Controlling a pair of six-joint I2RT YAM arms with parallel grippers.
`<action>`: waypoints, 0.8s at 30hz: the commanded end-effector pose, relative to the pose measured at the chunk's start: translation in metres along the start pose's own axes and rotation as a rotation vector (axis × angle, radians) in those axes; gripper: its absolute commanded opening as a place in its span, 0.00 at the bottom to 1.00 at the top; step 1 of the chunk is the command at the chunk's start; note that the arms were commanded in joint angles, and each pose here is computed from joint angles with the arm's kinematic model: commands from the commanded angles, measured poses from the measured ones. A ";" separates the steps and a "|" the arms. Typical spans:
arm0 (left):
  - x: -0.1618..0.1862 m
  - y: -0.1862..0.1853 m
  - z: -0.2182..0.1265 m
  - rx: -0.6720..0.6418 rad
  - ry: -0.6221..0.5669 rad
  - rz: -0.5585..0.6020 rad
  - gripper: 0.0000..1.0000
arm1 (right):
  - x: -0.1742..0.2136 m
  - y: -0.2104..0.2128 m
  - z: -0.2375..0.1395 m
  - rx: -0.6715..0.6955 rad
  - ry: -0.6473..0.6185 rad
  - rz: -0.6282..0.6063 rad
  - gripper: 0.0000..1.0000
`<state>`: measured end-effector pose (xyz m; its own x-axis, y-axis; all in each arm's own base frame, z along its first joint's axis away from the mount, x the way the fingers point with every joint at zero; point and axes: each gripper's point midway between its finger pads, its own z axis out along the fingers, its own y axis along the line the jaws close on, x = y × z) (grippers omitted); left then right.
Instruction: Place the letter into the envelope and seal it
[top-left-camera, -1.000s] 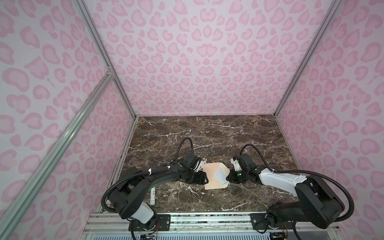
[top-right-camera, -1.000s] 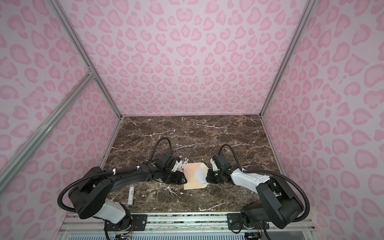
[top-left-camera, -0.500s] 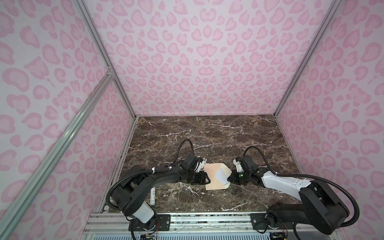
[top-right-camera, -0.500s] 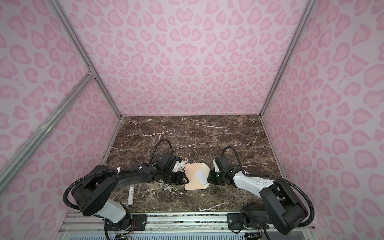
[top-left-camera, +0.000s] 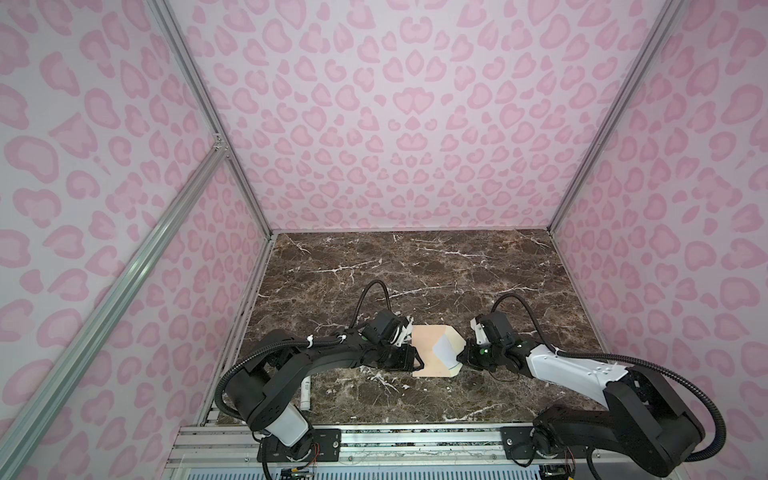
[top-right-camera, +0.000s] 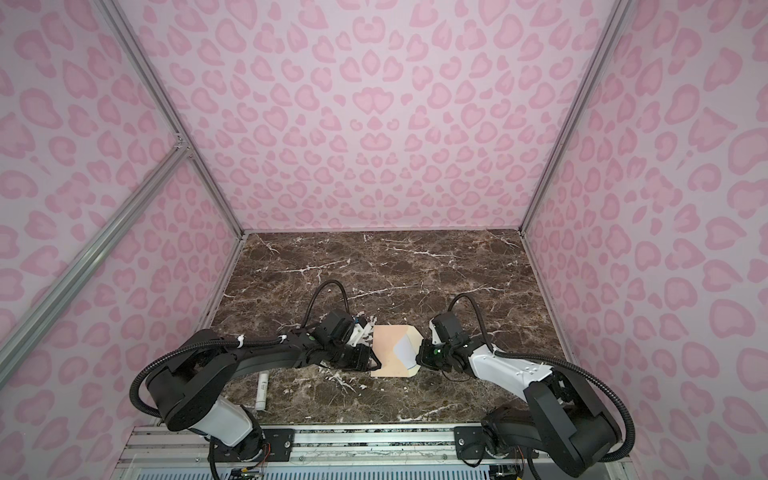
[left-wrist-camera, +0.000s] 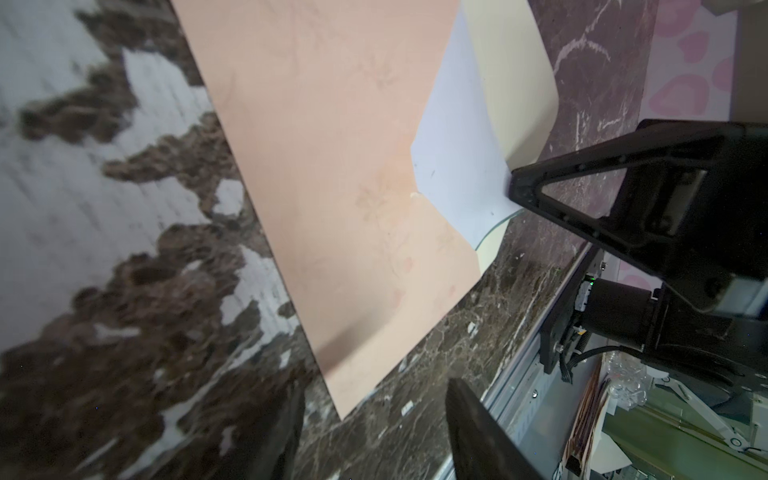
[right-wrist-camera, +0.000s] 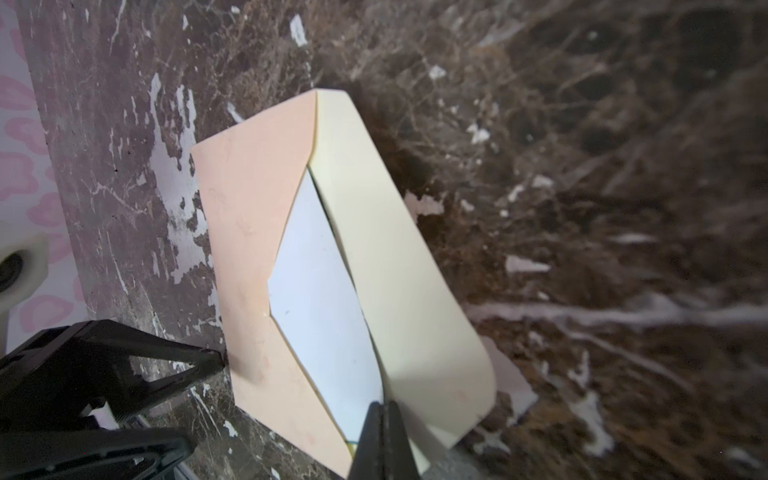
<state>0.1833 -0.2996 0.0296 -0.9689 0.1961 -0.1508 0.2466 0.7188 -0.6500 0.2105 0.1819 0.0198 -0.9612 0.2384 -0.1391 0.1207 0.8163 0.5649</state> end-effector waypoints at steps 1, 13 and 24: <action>0.014 0.017 0.003 -0.073 0.046 -0.043 0.58 | 0.000 -0.001 0.002 -0.010 -0.008 0.020 0.00; 0.020 0.014 0.006 -0.069 0.055 -0.050 0.52 | -0.005 0.001 -0.003 -0.038 -0.065 0.084 0.00; 0.024 0.014 0.011 -0.063 0.070 -0.055 0.51 | -0.003 0.003 0.000 -0.044 -0.066 0.098 0.00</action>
<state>0.1739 -0.3085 0.0272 -0.9697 0.2055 -0.1318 0.2402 0.7066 -0.6655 0.2114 0.1837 0.0225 -0.9331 0.3378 -0.1231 0.1964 0.7658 0.6124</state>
